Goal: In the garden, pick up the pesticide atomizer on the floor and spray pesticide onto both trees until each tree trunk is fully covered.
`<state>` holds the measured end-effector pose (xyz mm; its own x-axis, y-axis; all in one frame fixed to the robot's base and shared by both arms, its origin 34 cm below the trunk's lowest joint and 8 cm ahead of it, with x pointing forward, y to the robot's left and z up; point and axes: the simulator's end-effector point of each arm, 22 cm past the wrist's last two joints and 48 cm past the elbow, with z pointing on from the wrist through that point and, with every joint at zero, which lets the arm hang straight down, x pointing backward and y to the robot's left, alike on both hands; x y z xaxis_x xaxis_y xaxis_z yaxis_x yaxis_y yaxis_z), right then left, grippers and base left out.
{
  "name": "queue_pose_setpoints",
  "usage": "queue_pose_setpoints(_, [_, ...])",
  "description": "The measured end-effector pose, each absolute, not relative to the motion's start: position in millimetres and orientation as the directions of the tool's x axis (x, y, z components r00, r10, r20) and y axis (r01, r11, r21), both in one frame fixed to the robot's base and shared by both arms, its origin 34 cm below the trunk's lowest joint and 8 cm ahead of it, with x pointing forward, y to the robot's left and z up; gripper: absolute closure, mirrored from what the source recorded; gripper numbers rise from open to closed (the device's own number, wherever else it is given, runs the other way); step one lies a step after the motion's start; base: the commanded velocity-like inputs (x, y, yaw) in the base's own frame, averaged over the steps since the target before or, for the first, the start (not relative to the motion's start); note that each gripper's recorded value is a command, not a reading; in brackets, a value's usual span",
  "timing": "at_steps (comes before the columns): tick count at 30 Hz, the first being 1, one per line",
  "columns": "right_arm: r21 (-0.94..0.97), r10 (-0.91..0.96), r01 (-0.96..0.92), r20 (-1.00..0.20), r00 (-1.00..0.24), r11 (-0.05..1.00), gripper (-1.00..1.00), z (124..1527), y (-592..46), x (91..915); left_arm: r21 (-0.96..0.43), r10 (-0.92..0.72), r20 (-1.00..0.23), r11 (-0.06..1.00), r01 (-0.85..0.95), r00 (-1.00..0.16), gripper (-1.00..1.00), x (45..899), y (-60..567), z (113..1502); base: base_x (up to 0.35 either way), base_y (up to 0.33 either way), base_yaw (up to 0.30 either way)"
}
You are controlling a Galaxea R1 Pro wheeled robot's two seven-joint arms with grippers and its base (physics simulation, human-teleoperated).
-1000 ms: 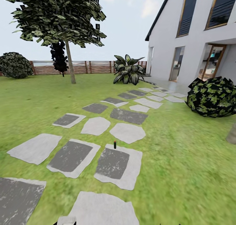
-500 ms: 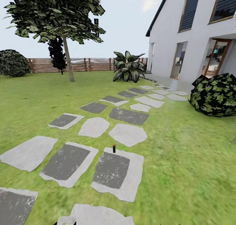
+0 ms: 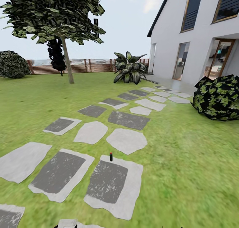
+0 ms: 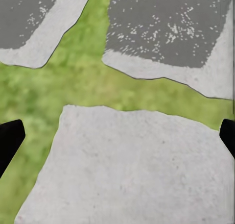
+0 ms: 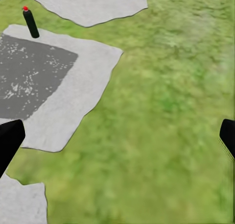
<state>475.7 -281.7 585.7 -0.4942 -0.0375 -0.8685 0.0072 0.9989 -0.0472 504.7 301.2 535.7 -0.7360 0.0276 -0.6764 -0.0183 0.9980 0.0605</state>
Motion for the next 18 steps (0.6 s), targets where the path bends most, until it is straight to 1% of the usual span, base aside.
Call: queue_pose_setpoints(18, [-0.047, -0.039, 0.005, -0.868, -0.494, 0.999, -1.00, 585.6, -281.2, 475.6, 0.061, 0.028, -0.676, 0.998, -0.018, -0.736, -1.00, 504.6, 301.2, 535.6, 0.283, -0.214, 0.000])
